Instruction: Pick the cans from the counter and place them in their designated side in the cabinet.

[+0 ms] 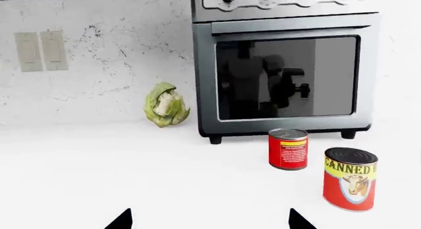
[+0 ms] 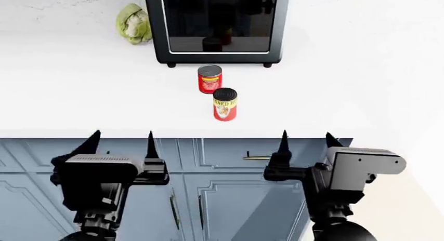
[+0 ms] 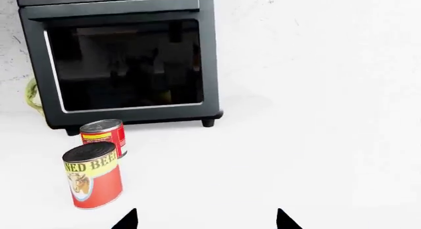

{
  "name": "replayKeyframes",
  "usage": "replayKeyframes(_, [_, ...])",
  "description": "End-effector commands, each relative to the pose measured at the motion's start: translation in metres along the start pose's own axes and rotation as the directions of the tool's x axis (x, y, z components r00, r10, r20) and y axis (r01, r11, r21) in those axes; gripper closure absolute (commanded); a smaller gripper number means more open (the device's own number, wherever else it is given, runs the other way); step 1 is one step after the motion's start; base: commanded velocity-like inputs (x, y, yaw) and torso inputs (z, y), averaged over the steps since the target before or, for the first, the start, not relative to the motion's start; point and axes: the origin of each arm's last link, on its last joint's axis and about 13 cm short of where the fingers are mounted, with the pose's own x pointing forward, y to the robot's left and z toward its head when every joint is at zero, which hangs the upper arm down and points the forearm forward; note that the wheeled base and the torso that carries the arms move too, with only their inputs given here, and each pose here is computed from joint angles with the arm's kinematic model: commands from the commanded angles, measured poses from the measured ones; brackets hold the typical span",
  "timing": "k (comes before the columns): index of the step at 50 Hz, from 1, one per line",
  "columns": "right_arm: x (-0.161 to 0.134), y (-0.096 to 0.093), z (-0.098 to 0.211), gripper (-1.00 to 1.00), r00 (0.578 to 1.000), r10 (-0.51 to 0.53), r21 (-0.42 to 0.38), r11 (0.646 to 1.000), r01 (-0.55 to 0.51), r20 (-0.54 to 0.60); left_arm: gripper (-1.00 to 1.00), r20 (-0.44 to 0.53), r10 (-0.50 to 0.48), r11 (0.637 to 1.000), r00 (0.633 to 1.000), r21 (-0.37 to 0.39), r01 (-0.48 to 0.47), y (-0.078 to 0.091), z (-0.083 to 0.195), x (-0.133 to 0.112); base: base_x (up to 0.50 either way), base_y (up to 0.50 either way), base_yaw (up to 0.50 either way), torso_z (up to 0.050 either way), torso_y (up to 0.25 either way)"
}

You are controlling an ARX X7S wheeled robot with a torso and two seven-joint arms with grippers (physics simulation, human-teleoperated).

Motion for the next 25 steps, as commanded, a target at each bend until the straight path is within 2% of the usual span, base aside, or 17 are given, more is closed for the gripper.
replayKeyframes(1, [-0.003, 0.002, 0.061, -1.0, 0.996, 0.007, -0.01, 1.0, -0.006, 0.086, -1.0, 0.068, -0.015, 0.999, 0.998, 0.044, 0.012, 0.01, 0.053, 0.004, 0.0, 0.0, 0.0, 0.0, 0.0])
replayKeyframes(9, [-0.018, 0.001, 0.09, -1.0, 0.99, 0.023, -0.013, 1.0, -0.022, 0.137, -1.0, 0.115, -0.015, 0.997, 0.993, 0.078, 0.006, 0.013, 0.08, -0.008, 0.0, 0.0, 0.0, 0.0, 0.0])
replayKeyframes(20, [-0.056, 0.0, 0.104, -1.0, 0.979, 0.088, -0.023, 0.996, -0.085, 0.182, -1.0, 0.171, -0.067, 0.992, 0.983, 0.119, 0.047, 0.005, 0.092, -0.039, 0.0, 0.0, 0.0, 0.0, 0.0])
replayKeyframes(25, [-0.068, -0.004, 0.106, -1.0, 0.975, 0.097, -0.028, 0.995, -0.093, 0.201, -1.0, 0.187, -0.085, 0.99, 0.979, 0.131, 0.061, 0.001, 0.096, -0.046, 0.0, 0.0, 0.0, 0.0, 0.0])
